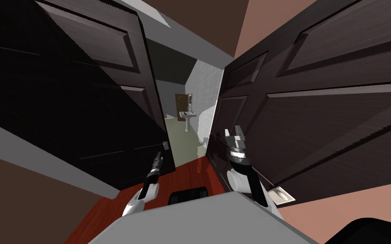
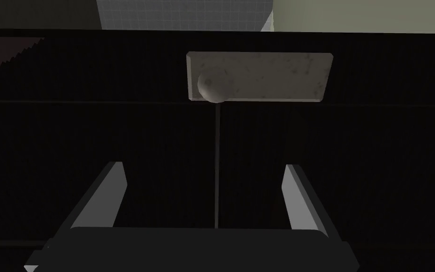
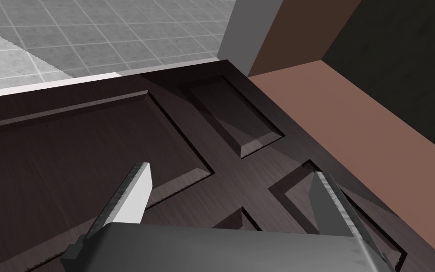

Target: Pull the door open

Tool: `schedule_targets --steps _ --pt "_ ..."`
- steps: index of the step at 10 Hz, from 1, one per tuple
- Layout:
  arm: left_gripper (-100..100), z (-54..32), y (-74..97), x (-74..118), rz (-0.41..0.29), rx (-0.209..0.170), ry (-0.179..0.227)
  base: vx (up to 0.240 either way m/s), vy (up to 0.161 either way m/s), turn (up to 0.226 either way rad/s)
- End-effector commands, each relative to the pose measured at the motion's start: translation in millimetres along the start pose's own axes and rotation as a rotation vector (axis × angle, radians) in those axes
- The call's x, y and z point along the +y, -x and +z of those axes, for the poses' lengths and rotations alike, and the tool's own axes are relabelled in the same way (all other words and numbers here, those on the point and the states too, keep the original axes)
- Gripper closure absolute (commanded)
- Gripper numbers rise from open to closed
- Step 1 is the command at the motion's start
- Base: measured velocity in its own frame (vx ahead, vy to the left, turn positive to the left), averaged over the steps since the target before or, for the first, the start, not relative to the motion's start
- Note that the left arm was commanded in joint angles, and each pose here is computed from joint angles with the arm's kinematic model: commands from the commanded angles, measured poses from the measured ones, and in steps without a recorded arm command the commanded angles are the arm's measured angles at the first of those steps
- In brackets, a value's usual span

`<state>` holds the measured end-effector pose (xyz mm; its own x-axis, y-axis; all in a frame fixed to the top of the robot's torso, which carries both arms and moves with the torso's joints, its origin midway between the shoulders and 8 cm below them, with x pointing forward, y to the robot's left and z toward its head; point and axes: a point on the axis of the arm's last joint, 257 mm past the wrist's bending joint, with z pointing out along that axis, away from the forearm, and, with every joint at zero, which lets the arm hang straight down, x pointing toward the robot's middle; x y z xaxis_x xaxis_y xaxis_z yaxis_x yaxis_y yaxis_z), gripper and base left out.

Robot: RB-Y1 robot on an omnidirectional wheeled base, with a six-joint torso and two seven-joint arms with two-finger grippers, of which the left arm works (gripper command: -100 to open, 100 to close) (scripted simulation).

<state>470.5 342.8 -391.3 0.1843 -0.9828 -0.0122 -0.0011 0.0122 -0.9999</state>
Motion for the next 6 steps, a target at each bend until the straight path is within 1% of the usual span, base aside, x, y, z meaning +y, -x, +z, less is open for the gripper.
schedule_targets --steps 1,2,4,6 --pt "-100 -3.0 15.5 1.1 -0.001 -0.016 0.001 0.128 0.007 -0.112" --pt "-100 -3.9 20.2 1.3 -0.001 -0.021 0.001 0.168 -0.011 -0.092" --pt "-100 -8.4 42.0 2.1 -0.001 -0.043 0.001 0.190 -0.034 -0.112" --pt "-100 -13.4 64.1 2.1 -0.001 -0.065 0.000 0.222 -0.019 -0.106"
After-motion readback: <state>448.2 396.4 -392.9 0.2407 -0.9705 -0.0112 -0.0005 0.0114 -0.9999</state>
